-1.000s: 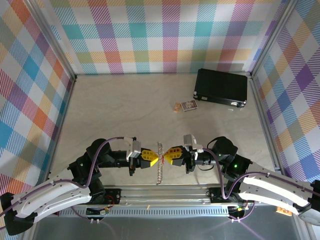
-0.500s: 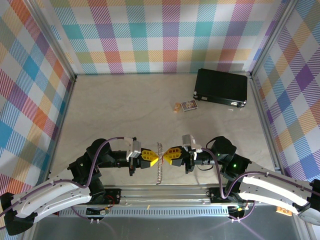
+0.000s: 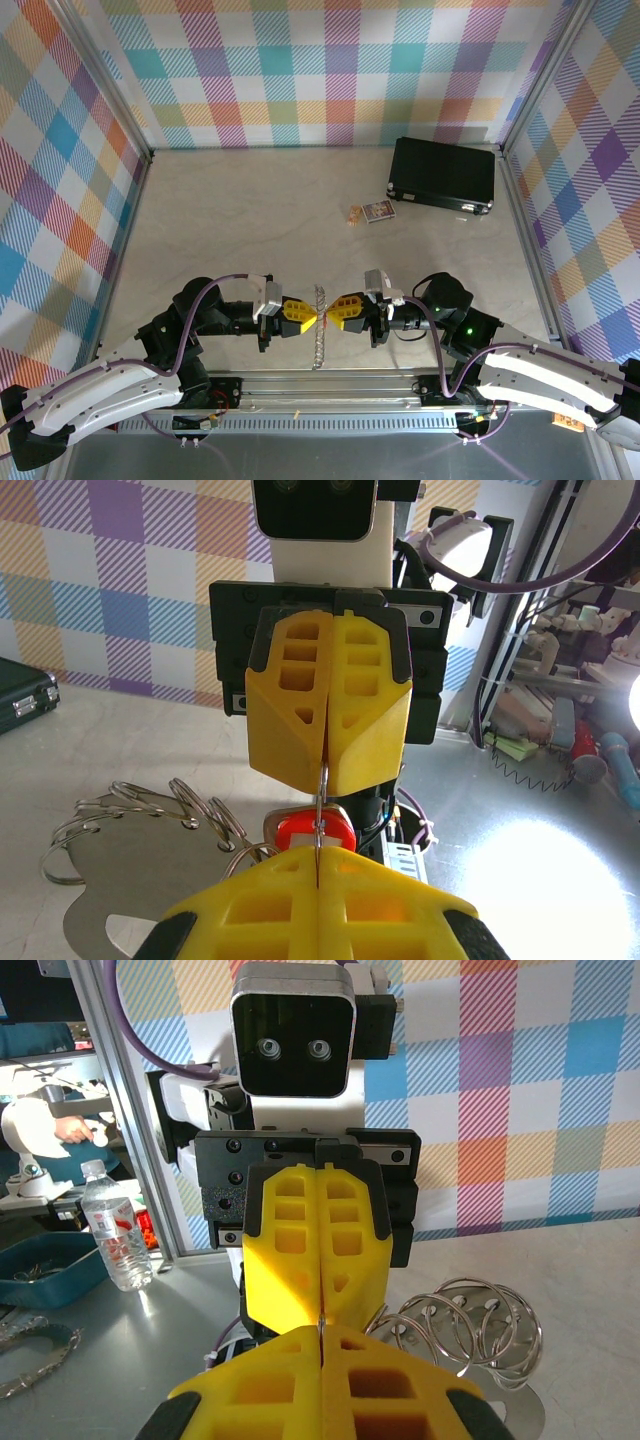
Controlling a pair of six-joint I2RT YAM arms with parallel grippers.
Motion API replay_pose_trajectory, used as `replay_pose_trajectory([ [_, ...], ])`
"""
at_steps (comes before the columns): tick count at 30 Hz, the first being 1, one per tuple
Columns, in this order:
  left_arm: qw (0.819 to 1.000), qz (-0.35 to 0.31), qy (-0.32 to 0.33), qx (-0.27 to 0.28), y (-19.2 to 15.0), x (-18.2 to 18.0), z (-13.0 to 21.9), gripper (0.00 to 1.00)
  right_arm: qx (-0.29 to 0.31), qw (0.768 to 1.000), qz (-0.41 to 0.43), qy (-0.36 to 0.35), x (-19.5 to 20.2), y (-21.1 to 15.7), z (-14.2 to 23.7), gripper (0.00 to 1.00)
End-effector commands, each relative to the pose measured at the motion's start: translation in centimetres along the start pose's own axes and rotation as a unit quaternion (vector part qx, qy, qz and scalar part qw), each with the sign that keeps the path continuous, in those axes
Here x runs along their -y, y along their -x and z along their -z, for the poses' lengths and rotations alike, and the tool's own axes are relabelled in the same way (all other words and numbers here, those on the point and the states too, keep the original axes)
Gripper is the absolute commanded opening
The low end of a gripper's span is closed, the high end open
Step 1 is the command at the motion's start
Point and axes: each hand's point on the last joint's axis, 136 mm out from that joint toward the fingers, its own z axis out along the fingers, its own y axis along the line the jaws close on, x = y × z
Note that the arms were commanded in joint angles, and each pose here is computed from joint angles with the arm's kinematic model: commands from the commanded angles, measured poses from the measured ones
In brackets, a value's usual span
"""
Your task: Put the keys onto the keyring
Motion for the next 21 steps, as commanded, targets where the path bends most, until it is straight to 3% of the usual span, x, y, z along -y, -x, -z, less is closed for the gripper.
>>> replay_pose_trajectory([
  [1, 0.999, -0.023, -0.016, 0.025, 1.29, 0.8, 0.09, 0.0, 0.013, 1.0, 0.005, 0.025, -1.05, 1.1, -0.02, 0.0],
  [21, 0.999, -0.022, -0.016, 0.023, 1.22, 0.75, -0.02, 0.0, 0.008, 0.999, 0.002, 0.035, -1.26, 0.9, -0.16, 0.0],
])
